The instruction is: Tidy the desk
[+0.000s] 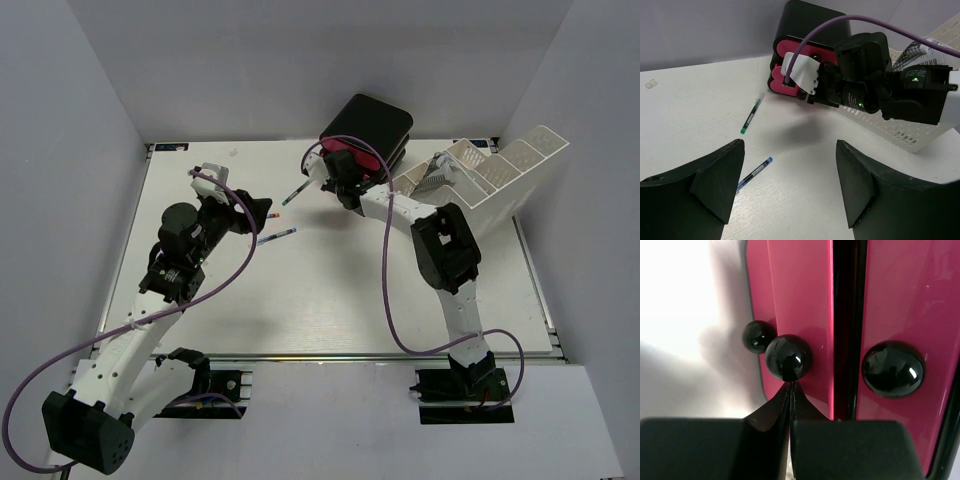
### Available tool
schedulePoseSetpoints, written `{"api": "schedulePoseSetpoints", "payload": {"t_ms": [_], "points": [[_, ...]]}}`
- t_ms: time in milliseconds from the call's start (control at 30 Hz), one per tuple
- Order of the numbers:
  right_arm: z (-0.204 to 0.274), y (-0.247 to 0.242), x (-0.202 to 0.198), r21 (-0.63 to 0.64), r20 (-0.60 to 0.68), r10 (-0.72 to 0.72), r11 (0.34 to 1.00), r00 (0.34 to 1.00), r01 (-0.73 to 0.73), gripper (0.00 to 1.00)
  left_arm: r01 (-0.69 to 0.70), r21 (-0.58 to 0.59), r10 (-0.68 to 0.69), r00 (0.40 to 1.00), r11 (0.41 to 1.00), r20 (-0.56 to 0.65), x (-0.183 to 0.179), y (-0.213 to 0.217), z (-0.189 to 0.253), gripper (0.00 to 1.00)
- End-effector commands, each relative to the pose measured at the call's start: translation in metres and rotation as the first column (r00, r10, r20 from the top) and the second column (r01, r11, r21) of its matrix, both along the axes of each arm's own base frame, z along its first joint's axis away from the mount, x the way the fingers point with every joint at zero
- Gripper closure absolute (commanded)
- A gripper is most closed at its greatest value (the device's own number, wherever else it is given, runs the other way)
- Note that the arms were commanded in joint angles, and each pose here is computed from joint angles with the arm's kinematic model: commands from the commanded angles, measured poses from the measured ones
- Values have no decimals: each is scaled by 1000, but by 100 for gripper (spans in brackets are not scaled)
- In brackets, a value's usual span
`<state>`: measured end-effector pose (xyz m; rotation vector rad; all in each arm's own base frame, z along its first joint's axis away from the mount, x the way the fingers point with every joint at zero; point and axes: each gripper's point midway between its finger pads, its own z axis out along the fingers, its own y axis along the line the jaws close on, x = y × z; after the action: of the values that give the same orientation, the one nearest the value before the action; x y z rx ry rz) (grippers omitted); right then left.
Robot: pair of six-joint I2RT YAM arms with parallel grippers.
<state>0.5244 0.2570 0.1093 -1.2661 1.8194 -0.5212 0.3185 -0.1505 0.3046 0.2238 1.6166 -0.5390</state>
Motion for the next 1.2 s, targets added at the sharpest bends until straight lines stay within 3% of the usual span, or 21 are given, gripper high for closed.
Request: {"api": "schedulePoseSetpoints", "payload": {"t_ms": [0, 500, 600, 667, 867, 1000, 1100, 1133, 1167], "points": [[31, -7, 25, -7, 122, -43, 999, 992, 44, 100, -17, -2, 17, 1000, 1000, 18, -3, 5, 5, 17], [31, -22, 37, -96, 195, -49, 993, 980, 69, 100, -18, -3, 18, 1000, 1000, 19, -3, 5, 6, 17], [30, -18, 30, -89, 159, -21, 995, 987, 36, 100, -18, -3, 18, 1000, 1000, 17, -3, 5, 5, 17], [15, -6, 10, -58, 35, 55, 997, 998, -53, 100, -15, -3, 15, 1000, 1000, 21, -4, 5, 6, 17], [42, 43, -61, 345, -251, 278, 921, 927, -183, 100, 17, -8, -17, 1000, 1000, 10, -4, -1, 2, 17], [83, 52, -106, 524, -289, 376, 832, 880, -183, 100, 67, -14, -67, 998, 998, 7, -5, -10, -2, 17], [119, 54, -136, 667, -316, 451, 731, 835, -142, 84, 113, -28, -114, 993, 993, -16, -4, -20, -10, 18], [131, 58, -150, 718, -325, 506, 682, 799, -140, 69, 125, -33, -126, 992, 992, -31, -3, -23, -16, 19], [141, 55, -157, 750, -342, 516, 654, 785, -103, 64, 132, -47, -134, 990, 990, -47, 1, -26, -21, 19]]}}
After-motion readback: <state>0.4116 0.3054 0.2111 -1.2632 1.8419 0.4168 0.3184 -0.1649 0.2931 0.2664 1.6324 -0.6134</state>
